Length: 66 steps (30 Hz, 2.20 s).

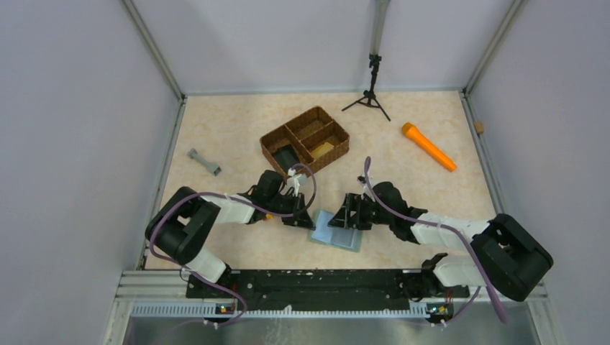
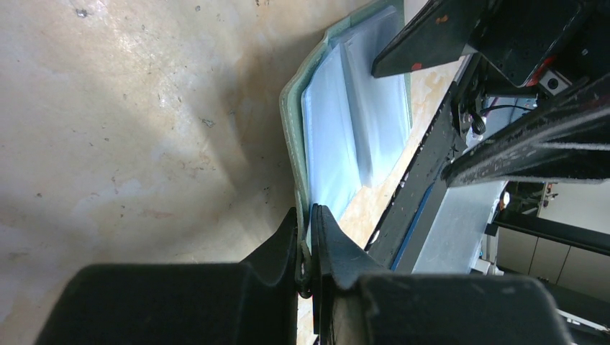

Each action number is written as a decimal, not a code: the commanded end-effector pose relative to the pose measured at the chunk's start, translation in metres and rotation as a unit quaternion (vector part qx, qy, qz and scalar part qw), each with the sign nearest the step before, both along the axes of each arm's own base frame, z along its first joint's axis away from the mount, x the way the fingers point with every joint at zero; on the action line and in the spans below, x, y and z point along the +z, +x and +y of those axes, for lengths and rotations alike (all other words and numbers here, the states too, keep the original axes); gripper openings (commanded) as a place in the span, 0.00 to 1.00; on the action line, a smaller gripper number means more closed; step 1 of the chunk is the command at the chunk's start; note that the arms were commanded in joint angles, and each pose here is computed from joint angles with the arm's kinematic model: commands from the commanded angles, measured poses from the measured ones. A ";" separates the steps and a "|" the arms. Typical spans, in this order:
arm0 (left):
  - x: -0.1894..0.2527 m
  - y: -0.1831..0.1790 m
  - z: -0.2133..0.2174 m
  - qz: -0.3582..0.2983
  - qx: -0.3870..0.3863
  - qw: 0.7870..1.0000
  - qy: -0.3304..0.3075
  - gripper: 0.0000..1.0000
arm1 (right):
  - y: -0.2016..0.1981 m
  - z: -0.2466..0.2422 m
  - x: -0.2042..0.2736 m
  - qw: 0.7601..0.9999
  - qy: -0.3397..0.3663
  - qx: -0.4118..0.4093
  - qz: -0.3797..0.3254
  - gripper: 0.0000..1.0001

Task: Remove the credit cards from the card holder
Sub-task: Open the card holder at the center of the board.

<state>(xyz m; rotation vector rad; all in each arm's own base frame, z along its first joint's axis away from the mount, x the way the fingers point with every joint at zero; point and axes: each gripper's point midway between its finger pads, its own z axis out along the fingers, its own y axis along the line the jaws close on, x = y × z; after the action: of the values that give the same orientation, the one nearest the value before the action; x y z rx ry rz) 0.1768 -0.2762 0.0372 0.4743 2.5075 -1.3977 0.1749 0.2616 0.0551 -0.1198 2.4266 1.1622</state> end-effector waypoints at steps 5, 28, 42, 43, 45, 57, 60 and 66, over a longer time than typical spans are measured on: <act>0.008 0.009 -0.005 -0.030 -0.008 1.000 -0.007 0.00 | -0.010 0.026 0.001 0.999 0.030 0.036 0.008 0.78; 0.010 0.008 -0.005 -0.032 -0.009 0.999 -0.007 0.00 | 0.008 -0.030 0.031 0.990 -0.107 -0.049 -0.072 0.64; 0.010 0.008 -0.006 -0.032 -0.011 0.999 -0.009 0.00 | 0.007 -0.024 -0.008 0.991 -0.118 -0.042 -0.037 0.53; 0.010 0.008 -0.006 -0.032 -0.011 0.999 -0.009 0.00 | 0.006 -0.025 -0.013 0.991 -0.125 -0.040 -0.034 0.50; 0.010 0.008 -0.006 -0.032 -0.011 0.999 -0.010 0.00 | 0.004 -0.026 -0.021 0.990 -0.134 -0.035 -0.028 0.49; 0.006 0.008 -0.006 -0.028 -0.012 1.000 -0.002 0.00 | -0.011 0.008 -0.032 0.995 -0.095 0.009 -0.012 0.42; 0.006 0.008 -0.006 -0.029 -0.011 1.000 -0.001 0.00 | -0.017 0.020 -0.030 0.997 -0.070 0.023 -0.007 0.42; 0.007 0.009 -0.006 -0.032 -0.011 0.999 0.000 0.00 | -0.023 0.033 -0.026 0.999 -0.037 0.040 0.002 0.42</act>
<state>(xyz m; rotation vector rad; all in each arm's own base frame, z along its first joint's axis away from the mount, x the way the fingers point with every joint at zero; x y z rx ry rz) 0.1746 -0.2753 0.0348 0.4972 2.5217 -1.3785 0.1691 0.2859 0.0320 -0.1966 2.4621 1.0257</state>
